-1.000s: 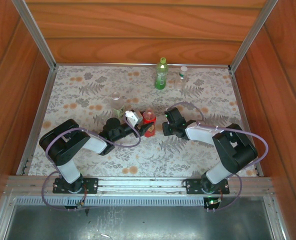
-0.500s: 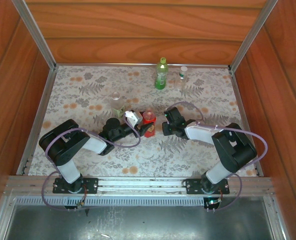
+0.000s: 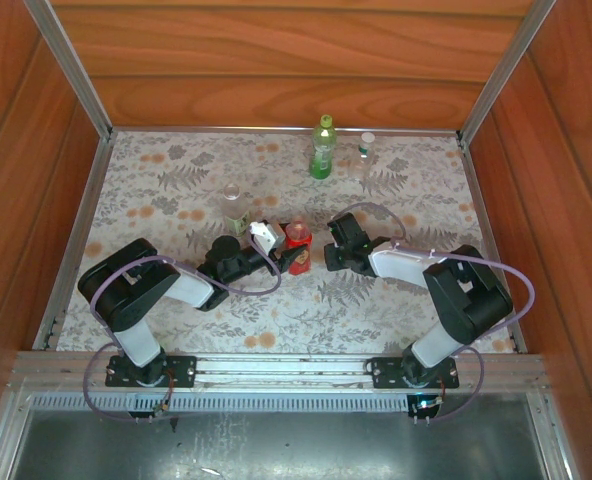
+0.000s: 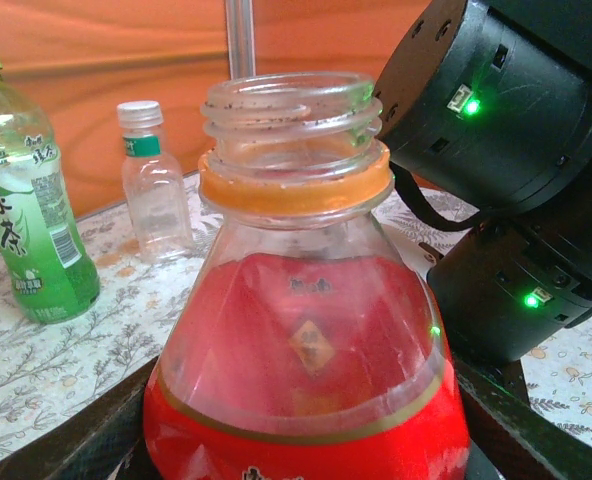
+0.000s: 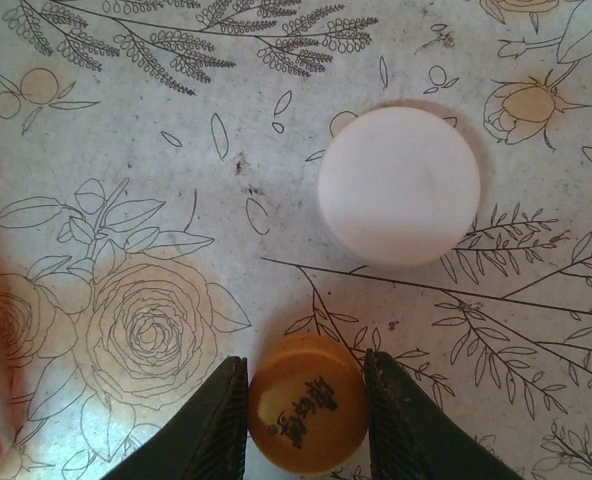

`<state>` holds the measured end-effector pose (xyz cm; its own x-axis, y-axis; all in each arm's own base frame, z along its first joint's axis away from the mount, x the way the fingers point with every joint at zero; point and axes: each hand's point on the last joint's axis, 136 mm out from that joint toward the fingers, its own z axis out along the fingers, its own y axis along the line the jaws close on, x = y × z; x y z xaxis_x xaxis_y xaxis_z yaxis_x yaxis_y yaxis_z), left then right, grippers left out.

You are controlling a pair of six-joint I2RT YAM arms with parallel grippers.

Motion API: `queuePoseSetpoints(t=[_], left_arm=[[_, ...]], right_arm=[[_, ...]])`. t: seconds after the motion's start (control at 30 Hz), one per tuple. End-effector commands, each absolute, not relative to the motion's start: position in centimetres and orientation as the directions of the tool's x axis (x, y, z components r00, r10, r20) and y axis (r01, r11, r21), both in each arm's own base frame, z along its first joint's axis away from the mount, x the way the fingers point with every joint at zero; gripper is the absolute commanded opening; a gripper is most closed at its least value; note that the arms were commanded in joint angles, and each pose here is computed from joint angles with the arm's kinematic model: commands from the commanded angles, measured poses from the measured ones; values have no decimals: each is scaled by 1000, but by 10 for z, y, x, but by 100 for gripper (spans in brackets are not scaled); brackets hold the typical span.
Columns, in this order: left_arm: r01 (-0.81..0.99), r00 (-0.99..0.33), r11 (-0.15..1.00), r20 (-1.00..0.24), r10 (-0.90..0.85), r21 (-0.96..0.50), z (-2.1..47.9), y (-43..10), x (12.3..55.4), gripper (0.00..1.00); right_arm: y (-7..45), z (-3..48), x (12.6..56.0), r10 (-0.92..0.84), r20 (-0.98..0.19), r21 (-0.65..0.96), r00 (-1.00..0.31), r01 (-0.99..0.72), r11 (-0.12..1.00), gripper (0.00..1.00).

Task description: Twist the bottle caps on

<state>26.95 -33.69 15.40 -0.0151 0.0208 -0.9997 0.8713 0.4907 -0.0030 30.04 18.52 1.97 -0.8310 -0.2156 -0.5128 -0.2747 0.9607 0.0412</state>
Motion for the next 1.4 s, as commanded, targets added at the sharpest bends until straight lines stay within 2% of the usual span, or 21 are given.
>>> queuePoseSetpoints(t=[0.0, 0.37, 0.7, 1.1, 1.37], left_arm=[[876, -7, 482, -1000, 7, -3, 159, -336, 265, 66], [879, -9, 478, -1000, 6, -6, 159, -337, 265, 66], [881, -12, 474, -1000, 9, -6, 157, -338, 265, 66], [884, -13, 467, -1000, 13, -5, 155, -339, 264, 66], [888, -16, 459, -1000, 18, -6, 153, -341, 264, 66]], right_arm=[[184, 32, 303, -209, -520, 46, -828, -271, 961, 33], [186, 71, 292, -238, -523, 68, -819, -319, 945, 33], [189, 130, 281, -275, -535, 87, -799, -376, 922, 32], [216, 206, 278, -315, -639, 82, -701, -470, 879, 32], [261, 249, 272, -346, -715, 101, -608, -580, 809, 33]])
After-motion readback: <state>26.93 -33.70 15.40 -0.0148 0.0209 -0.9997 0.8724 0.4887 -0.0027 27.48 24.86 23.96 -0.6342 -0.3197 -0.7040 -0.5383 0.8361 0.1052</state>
